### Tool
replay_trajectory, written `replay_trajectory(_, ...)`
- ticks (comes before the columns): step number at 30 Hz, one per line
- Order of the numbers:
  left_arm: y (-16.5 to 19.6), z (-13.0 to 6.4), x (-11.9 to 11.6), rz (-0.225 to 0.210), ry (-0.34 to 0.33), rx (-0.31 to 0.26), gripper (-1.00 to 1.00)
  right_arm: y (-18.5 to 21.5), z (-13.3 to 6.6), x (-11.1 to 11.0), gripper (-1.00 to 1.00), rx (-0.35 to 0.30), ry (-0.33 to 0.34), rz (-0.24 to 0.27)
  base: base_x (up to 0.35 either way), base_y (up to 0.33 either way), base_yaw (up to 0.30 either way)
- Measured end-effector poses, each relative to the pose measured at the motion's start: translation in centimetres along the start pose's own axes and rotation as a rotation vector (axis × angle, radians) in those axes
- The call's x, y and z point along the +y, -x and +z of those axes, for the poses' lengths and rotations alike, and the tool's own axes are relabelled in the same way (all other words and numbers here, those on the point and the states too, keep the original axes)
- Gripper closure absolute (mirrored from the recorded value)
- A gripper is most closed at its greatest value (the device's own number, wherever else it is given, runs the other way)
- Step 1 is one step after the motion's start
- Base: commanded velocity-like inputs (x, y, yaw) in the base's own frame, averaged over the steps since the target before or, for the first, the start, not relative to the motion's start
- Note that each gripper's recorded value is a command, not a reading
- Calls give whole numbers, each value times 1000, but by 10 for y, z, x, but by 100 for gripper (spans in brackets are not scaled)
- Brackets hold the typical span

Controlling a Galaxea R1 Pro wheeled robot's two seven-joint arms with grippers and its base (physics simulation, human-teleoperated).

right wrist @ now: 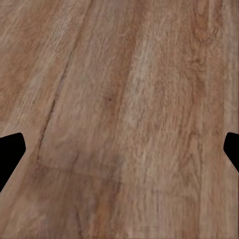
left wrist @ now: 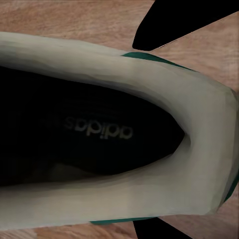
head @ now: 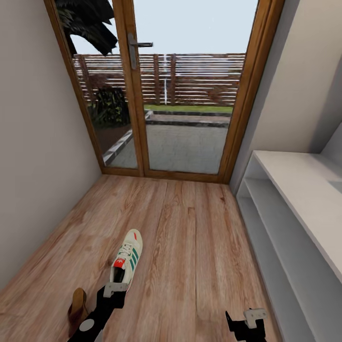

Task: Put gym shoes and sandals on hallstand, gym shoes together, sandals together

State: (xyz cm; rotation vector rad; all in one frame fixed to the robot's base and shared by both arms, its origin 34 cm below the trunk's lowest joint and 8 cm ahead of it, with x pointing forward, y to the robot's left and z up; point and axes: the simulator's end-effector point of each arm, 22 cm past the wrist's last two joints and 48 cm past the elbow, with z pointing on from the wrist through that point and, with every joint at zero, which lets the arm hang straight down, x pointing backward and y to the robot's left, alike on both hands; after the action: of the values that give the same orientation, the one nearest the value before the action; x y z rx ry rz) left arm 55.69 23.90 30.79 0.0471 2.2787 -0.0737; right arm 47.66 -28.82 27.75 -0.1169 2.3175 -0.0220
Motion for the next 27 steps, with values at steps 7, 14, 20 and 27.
replay_trajectory(7,0,0,-1,-1,0,0,100,0,0,0,-100,0,0,0,253,-169,0)
replay_trajectory(14,0,0,1,-1,5,-1,100,0,0,0,-100,1,0,0,168,-114,0)
replay_trajectory(20,1,0,1,-1,6,-3,100,-1,0,0,-100,1,1,0,21,-12,0)
replay_trajectory(27,3,0,3,0,9,-6,100,0,0,0,-100,0,0,0,188,-1,0)
